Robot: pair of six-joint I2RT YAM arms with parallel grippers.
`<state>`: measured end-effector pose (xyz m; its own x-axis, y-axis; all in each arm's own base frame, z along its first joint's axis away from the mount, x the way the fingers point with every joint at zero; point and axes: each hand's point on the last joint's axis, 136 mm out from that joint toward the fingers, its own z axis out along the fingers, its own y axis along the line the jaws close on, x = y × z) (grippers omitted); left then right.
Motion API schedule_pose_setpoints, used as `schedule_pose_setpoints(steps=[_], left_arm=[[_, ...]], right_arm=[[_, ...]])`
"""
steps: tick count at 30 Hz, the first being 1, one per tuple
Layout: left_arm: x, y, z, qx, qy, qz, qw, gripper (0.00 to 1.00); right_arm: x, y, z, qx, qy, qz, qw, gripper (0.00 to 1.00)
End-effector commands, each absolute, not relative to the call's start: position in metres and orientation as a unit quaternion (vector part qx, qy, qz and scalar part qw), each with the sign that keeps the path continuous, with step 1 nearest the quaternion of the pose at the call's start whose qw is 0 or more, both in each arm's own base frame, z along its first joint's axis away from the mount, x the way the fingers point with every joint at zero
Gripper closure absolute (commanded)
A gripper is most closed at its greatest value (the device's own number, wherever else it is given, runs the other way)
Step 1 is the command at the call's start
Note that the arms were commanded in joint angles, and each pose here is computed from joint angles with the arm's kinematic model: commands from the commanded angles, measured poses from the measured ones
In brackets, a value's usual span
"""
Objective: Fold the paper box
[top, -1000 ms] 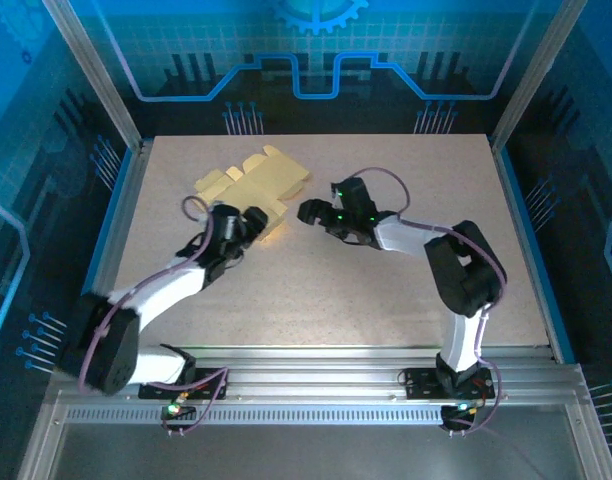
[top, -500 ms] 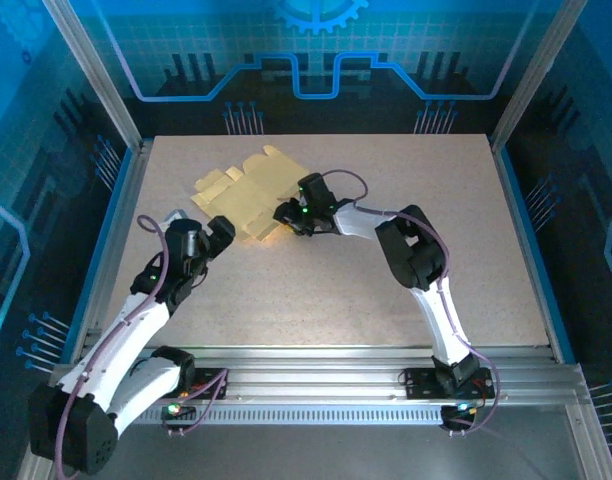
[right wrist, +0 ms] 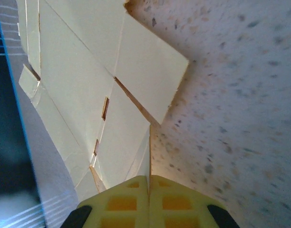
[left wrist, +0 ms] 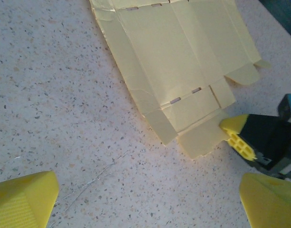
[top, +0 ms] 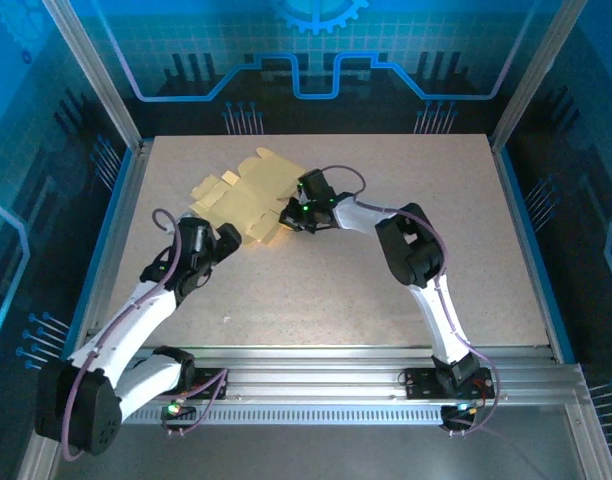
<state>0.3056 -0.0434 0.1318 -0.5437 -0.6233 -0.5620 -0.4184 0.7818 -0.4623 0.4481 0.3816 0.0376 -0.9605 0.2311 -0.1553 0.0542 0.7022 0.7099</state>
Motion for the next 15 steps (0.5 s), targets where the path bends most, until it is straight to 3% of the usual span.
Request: schedule_pose_setpoints(steps=[1, 7, 15], left_arm=[[0.314, -0.052, 0.142, -0.257, 0.880, -0.146, 0.373, 0.01], [0.327, -0.068, 0.145, -0.198, 0.898, -0.155, 0.360, 0.01], [0.356, -0.092, 0.143, -0.149, 0.917, -0.170, 0.328, 0.01]], right_arm=[[0.434, 0.341, 0.058, 0.007, 0.937, 0.327, 0.125, 1.00], [0.409, 0.264, 0.066, -0.149, 0.950, 0.268, 0.067, 1.00], [0.385, 0.166, 0.071, -0.241, 0.951, 0.195, 0.001, 1.00]])
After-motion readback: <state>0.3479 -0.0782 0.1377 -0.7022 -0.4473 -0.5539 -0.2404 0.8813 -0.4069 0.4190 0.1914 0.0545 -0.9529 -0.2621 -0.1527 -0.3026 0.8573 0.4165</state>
